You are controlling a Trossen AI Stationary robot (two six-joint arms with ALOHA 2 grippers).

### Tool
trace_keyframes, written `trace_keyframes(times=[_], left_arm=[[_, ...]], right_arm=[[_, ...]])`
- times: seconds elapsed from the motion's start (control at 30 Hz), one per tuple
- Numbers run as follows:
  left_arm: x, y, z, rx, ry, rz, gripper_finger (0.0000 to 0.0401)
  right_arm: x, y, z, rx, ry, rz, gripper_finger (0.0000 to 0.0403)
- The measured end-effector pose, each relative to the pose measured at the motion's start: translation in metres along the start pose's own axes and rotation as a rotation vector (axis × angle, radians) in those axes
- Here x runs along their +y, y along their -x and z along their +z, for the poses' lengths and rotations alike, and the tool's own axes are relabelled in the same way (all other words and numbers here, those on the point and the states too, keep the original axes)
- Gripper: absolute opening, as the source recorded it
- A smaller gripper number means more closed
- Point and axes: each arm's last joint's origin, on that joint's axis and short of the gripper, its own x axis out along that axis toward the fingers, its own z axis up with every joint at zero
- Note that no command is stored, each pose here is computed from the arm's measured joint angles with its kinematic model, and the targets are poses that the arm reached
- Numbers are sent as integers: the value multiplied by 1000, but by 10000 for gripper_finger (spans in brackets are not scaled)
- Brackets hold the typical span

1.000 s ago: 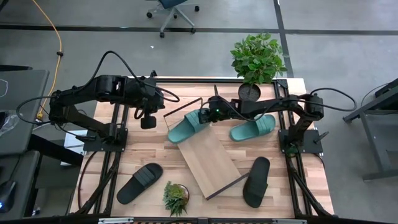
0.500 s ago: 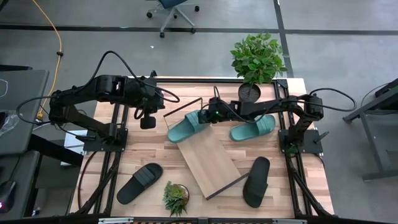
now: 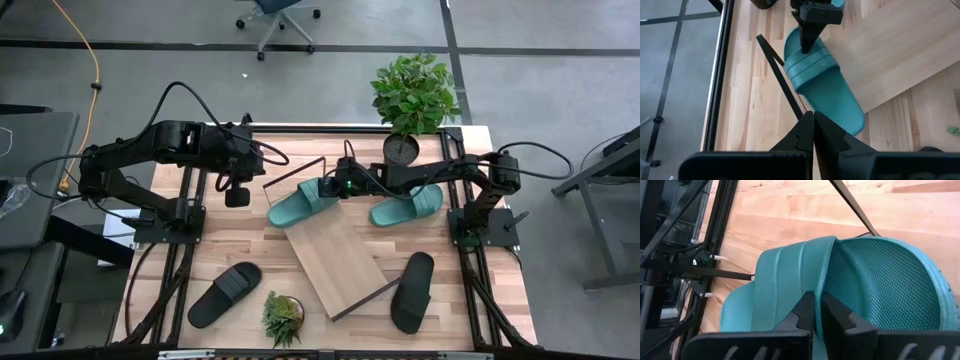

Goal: Pick and place slides into the shelf
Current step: Put the top green slide on the shelf

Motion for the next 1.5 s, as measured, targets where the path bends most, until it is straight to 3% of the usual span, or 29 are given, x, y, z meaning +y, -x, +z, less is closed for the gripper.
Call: trace_keyframes(times=[0.93, 1.5], left_arm=[[0, 0, 0, 0, -30, 0, 3], [0, 0, 0, 1, -29, -1, 3]], right_arm=[[0, 2, -6, -84, -47, -55, 4], [-6, 2, -8, -61, -32, -117, 75]])
